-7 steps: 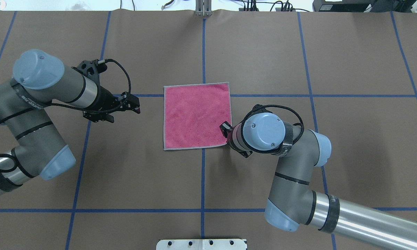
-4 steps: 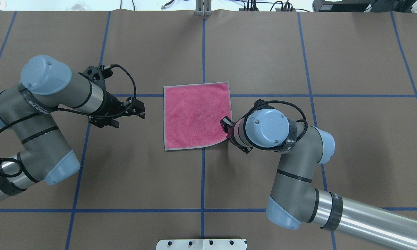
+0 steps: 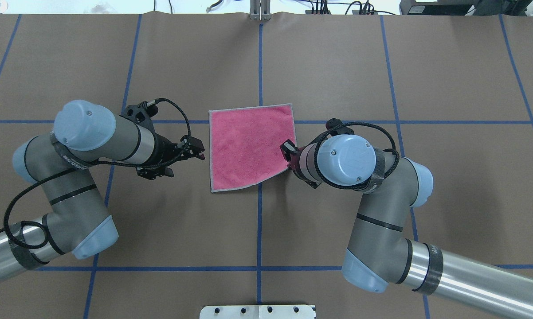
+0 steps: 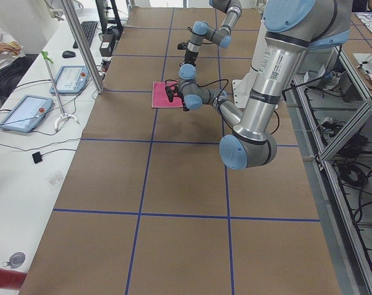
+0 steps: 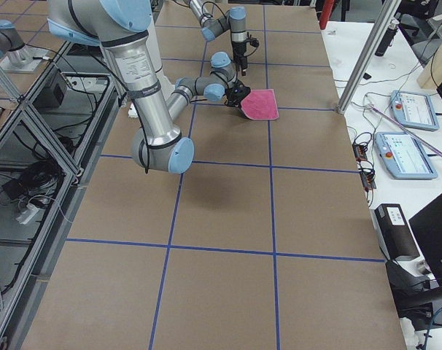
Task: Fold towel twice with both arms
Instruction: 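Lower both grippers onto the two near towel corners and pinch them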
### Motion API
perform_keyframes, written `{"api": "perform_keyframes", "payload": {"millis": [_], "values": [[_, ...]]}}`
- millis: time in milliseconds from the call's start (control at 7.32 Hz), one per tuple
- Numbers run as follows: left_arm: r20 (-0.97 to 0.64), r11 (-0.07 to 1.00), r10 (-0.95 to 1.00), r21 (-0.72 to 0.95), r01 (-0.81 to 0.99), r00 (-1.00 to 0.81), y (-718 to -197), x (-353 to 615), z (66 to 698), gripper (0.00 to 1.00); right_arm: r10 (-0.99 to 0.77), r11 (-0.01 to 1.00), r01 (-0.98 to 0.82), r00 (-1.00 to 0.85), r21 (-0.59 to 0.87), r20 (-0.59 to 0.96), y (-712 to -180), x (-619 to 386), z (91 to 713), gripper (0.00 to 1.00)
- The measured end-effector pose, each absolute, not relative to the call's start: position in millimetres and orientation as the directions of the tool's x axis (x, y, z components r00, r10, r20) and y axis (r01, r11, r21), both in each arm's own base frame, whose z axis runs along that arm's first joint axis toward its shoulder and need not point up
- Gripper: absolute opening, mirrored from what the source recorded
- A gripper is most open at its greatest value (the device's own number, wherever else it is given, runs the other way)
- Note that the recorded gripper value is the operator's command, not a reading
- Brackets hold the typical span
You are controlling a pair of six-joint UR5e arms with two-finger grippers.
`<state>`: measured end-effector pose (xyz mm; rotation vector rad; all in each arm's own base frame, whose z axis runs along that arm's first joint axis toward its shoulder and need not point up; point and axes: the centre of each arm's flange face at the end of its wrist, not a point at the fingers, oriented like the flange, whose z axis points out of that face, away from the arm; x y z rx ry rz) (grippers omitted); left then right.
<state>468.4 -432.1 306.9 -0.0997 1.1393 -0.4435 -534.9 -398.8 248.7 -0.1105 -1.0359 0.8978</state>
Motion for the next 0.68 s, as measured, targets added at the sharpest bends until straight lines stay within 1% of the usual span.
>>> {"api": "perform_keyframes", "payload": {"millis": [273,683], "values": [[-0.817,0.847,-0.504,-0.406,0.342,0.281,-430.1,472.1,306.2,1.0,0.689,0.648,-0.594,0.19,-0.476,0.7,-402.1,-531.0,245.9,0.0],[-0.765,0.769,-0.608,-0.5,0.399,0.213,-431.0,484.3,298.8,1.0,0.692,0.638,-0.604,0.179,-0.477,0.699,-410.6,-524.2,245.5,0.0]]}}
